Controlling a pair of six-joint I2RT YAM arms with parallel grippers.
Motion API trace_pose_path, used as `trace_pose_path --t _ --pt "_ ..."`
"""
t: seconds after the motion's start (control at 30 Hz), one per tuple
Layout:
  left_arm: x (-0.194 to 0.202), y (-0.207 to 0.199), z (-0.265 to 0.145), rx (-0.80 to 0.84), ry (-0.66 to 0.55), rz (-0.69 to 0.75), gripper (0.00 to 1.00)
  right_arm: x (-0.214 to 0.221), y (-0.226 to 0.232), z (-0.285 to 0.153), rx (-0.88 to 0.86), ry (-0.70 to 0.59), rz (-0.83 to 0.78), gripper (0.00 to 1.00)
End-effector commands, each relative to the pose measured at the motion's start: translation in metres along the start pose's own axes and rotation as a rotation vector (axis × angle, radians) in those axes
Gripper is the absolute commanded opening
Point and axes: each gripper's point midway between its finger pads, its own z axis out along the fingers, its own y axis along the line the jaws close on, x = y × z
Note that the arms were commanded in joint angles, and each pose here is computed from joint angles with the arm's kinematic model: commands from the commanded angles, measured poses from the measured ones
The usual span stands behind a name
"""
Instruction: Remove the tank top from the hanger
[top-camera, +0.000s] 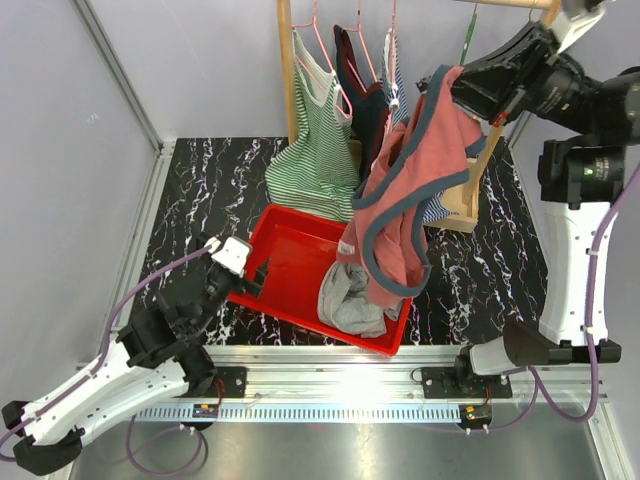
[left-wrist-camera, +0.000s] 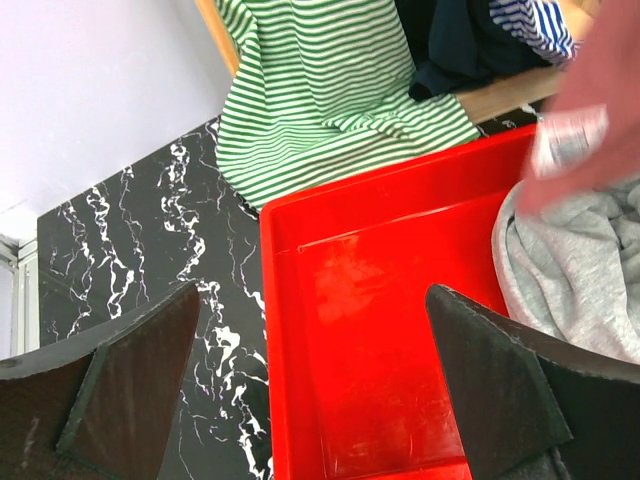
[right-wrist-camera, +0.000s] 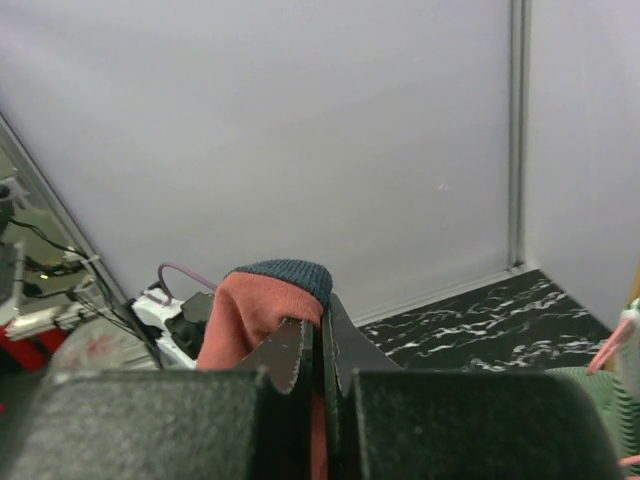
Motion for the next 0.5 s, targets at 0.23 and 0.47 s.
trace_pose_path --t 0.23,0.47 --pt "-0.015 0.010 -0.005 -0.040 -0.071 -0.043 0.99 0.117 -0.037 0.019 0.036 0.199 0.068 0.00" --pt "-0.017 0.010 -0.006 -0.039 -0.081 -0.051 0.99 0.241 -0.082 0.005 0.146 0.507 -0.100 0.00"
